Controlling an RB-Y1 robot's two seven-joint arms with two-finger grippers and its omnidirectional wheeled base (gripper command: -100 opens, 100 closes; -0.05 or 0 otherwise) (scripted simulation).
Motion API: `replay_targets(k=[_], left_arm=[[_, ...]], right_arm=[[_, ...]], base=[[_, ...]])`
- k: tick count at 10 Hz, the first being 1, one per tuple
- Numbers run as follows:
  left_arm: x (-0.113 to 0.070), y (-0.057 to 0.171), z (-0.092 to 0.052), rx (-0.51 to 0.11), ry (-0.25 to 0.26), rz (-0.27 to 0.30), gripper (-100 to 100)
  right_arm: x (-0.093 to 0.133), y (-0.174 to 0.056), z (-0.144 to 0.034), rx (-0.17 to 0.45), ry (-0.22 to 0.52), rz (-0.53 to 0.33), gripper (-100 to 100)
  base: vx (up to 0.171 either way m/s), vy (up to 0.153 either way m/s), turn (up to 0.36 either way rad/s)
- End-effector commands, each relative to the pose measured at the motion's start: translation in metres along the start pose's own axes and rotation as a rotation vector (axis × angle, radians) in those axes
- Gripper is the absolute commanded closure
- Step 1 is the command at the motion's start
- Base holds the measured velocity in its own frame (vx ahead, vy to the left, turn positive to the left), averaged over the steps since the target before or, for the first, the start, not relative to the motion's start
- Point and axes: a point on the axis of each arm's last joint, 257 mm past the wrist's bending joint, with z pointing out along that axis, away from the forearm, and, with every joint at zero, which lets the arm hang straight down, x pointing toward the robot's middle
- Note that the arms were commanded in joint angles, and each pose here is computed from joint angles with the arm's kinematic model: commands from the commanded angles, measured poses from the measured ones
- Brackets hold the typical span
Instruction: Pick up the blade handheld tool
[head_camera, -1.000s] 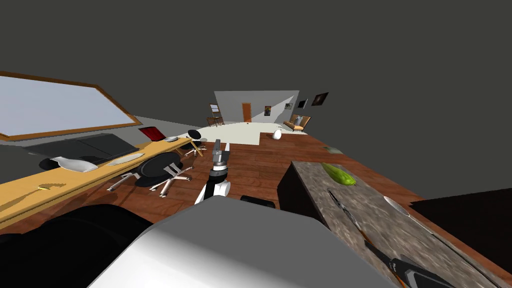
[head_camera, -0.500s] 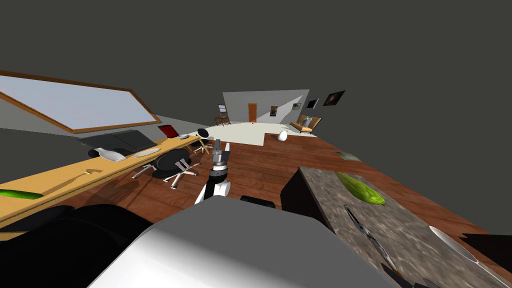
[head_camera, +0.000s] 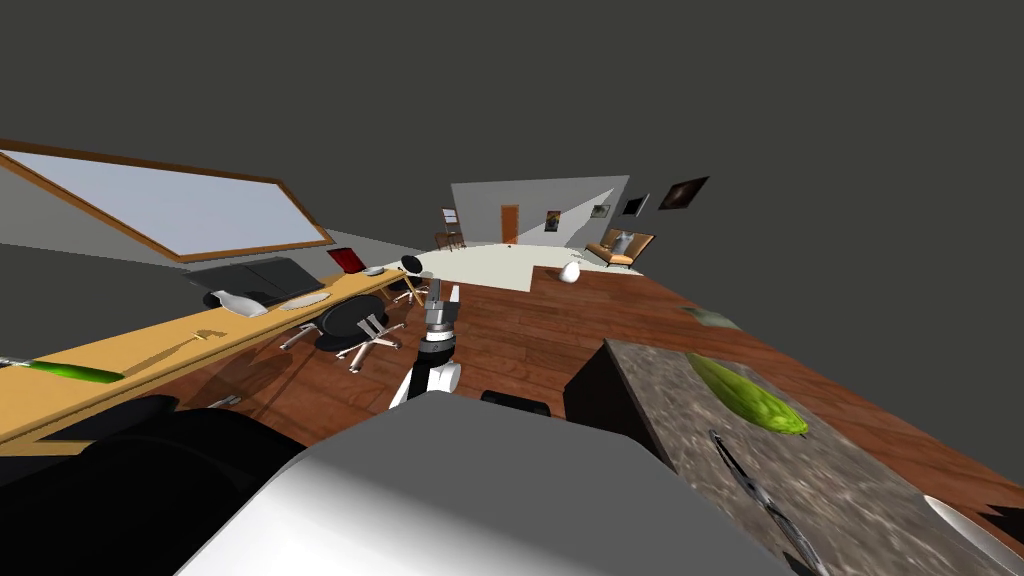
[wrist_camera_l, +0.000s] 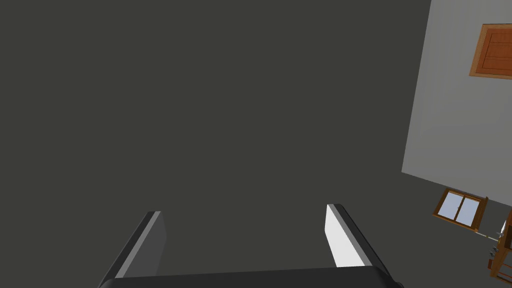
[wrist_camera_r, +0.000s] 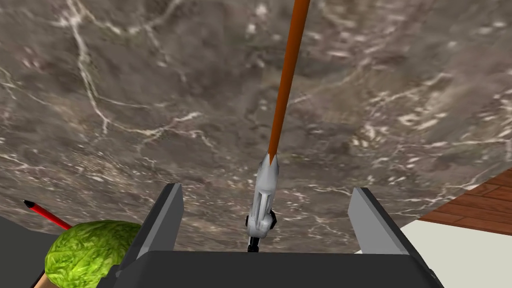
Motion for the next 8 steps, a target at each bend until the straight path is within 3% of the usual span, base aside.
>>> replay_targets(k=[1,6,7,8], left_arm=[[0.000,0.000,0.000,0.000,0.000,0.000,0],[0.000,0.000,0.000,0.000,0.000,0.000,0],[0.000,0.000,0.000,0.000,0.000,0.000,0],[0.000,0.000,0.000,0.000,0.000,0.000,0]], right_arm=[[0.005,-0.003,0.005,0.009,0.002,0.016,-100],[0.015,-0.006,0.015,0.021,0.005,0.042,-100],[0.015,-0.007,0.015,0.021,0.006,0.044,100],[0.015,-0.007,0.015,0.021,0.006,0.044,100]], base=[[-0.014,0.002,0.117],[-0.025,0.004,0.081],[0.000,0.000,0.000],[0.000,0.000,0.000]])
